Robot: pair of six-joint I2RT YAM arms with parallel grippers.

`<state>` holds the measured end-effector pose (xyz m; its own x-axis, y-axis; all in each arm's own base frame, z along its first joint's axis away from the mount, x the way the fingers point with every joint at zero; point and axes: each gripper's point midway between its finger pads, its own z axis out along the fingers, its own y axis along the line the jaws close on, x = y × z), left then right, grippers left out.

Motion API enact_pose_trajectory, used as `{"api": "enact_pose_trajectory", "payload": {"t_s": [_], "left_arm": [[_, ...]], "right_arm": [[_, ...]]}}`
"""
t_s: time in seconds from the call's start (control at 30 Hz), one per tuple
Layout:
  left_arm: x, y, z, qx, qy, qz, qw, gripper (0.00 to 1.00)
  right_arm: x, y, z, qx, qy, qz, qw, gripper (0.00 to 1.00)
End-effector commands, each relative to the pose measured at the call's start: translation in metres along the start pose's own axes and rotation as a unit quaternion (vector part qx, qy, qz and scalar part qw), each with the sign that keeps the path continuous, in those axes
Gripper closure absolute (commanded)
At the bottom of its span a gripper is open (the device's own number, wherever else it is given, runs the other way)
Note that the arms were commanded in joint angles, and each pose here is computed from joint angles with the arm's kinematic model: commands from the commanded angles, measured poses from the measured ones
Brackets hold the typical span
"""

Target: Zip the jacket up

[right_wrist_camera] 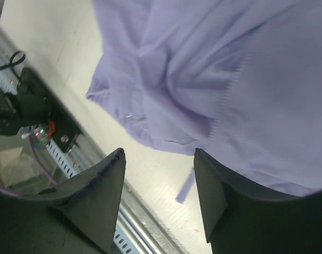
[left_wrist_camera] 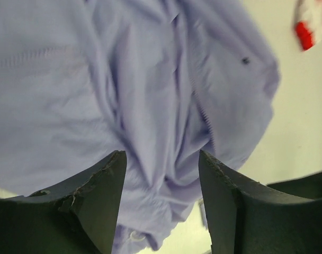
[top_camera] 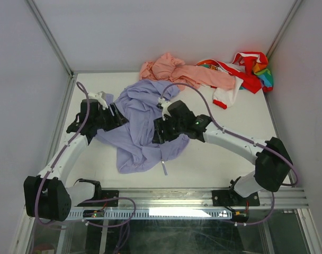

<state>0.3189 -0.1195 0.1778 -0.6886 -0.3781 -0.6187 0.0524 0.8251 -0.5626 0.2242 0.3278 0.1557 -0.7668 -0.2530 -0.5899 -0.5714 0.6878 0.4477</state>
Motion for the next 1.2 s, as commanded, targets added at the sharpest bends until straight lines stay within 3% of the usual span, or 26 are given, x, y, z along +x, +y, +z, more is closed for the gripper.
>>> {"api": "enact_pose_trajectory", "payload": {"t_s": [0.0, 0.13, 0.4, 0.53, 0.73, 0.93, 1.07, 1.17], "left_arm": [[0.042, 0.038, 0.000, -0.063, 0.041, -0.040, 0.996, 0.42], [0.046, 0.054, 0.004, -0.098, 0.040, -0.040, 0.994, 0.41], [0.059, 0.088, 0.023, -0.163, 0.065, -0.051, 0.983, 0.37], [0.046, 0.090, 0.024, -0.173, 0.052, -0.047, 0.982, 0.37], [0.014, 0.091, 0.021, -0.202, 0.019, -0.030, 0.979, 0.36], [-0.028, 0.074, 0.023, -0.199, 0.004, 0.002, 0.980, 0.45], [-0.024, 0.071, 0.042, -0.189, 0.034, 0.006, 0.981, 0.55], [-0.020, 0.065, 0.059, -0.192, 0.050, 0.023, 0.980, 0.57]], "right_arm": [[0.004, 0.046, 0.025, -0.063, 0.002, -0.007, 0.998, 0.43], [0.023, 0.051, 0.049, -0.072, 0.030, -0.002, 0.997, 0.44], [0.057, -0.017, 0.077, 0.047, 0.064, 0.040, 0.996, 0.44], [0.062, -0.047, 0.076, 0.088, 0.063, 0.070, 0.992, 0.44], [0.054, -0.040, 0.072, 0.070, 0.057, 0.062, 0.994, 0.44], [0.045, -0.031, 0.066, 0.055, 0.047, 0.054, 0.996, 0.43], [0.047, -0.030, 0.069, 0.049, 0.055, 0.052, 0.996, 0.43], [0.049, -0.030, 0.072, 0.047, 0.061, 0.054, 0.996, 0.43]]}}
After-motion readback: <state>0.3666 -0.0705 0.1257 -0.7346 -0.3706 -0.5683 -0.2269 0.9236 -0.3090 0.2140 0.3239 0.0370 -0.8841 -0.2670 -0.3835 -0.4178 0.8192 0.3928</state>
